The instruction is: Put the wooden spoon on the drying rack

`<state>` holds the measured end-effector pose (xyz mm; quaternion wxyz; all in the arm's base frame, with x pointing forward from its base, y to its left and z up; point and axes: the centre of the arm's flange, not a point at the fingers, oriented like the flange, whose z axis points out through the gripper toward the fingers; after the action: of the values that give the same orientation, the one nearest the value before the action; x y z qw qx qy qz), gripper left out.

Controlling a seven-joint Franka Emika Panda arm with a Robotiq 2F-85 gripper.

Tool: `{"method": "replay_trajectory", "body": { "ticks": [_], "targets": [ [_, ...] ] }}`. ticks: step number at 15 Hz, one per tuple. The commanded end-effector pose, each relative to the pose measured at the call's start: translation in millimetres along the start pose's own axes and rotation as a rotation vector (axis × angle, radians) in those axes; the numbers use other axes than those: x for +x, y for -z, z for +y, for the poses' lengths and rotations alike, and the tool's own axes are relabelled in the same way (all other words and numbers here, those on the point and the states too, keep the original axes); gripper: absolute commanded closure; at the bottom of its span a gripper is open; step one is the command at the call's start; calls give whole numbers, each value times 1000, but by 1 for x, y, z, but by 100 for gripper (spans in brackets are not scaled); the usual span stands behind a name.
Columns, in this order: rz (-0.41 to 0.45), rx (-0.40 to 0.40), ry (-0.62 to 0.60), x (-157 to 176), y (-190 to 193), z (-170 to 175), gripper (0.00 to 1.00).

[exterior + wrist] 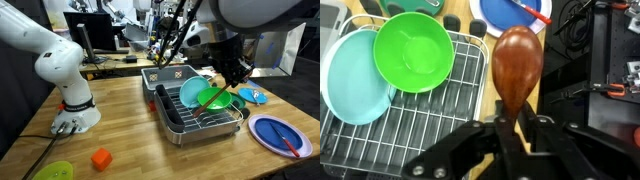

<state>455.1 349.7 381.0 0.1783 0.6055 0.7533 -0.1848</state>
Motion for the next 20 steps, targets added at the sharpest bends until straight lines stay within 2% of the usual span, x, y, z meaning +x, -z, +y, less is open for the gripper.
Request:
{"method": "replay_trajectory", "body": {
  "ticks": [1, 6, 11, 20],
  "targets": [
    [24, 23, 119, 11, 0, 27, 96],
    [-47, -26, 56, 22, 9, 52, 96],
    [-103, -50, 57, 39, 9, 72, 96],
    [-186, -27, 59, 66, -14, 98, 96]
  ]
}}
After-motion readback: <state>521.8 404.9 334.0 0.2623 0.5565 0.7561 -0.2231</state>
